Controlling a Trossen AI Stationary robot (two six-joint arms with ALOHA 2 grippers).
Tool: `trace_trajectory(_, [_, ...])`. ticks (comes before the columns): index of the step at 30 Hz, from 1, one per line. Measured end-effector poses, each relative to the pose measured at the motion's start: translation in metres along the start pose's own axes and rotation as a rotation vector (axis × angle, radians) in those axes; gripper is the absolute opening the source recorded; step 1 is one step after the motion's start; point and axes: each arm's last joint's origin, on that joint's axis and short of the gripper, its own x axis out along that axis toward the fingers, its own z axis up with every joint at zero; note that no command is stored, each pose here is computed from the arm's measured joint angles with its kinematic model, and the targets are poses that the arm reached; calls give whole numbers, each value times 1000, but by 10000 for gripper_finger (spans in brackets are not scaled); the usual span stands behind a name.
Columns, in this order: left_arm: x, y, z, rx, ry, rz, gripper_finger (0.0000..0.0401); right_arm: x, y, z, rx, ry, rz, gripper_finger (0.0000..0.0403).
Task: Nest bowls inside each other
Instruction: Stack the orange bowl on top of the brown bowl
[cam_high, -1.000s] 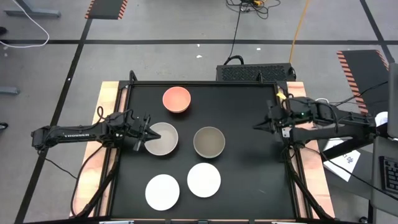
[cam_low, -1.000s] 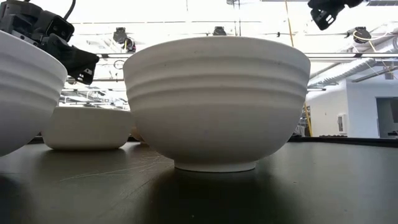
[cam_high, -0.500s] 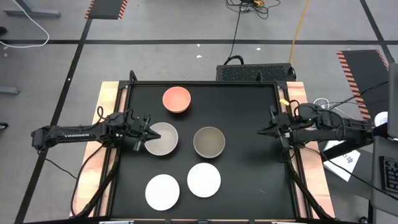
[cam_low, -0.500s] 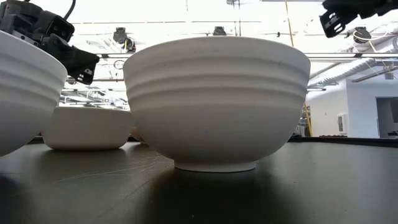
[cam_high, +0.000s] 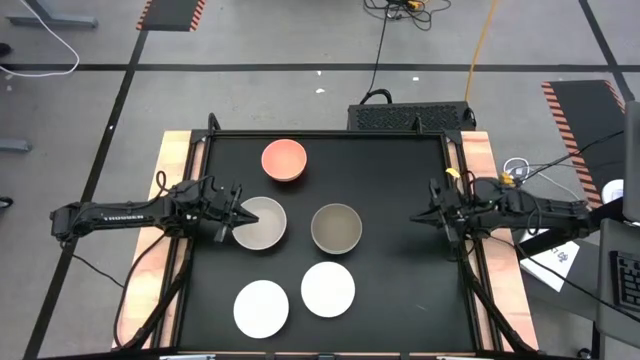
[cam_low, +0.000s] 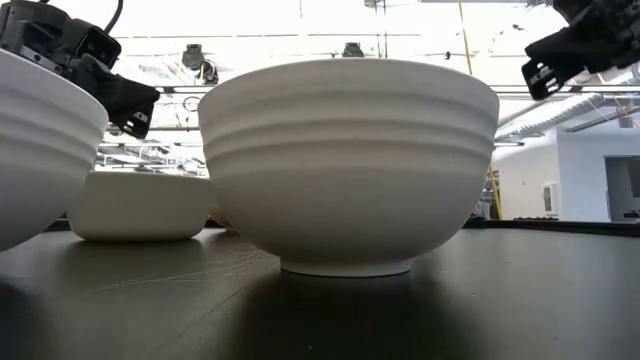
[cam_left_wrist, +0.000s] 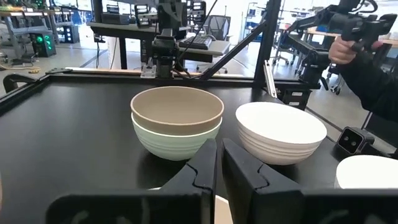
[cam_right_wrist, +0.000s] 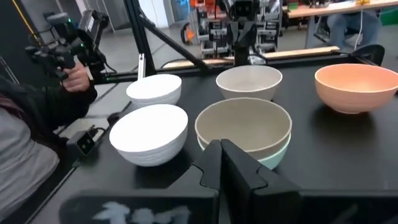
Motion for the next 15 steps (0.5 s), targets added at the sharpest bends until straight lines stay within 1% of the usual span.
trace_trajectory(5, [0,0,0,-6,0,0,24,2,-3,-20,57,-54,7,0])
trace_trajectory(8, [0,0,0,-7,0,0,24,4,-5,-29,57,-90,13,0])
trace_trajectory(13, [0,0,0,-5,0,3,24,8,-8,-41,62,-69,10,0])
trace_trajectory(15, [0,1,0,-5,-2,25,24,11,-9,-48,62,-50,6,0])
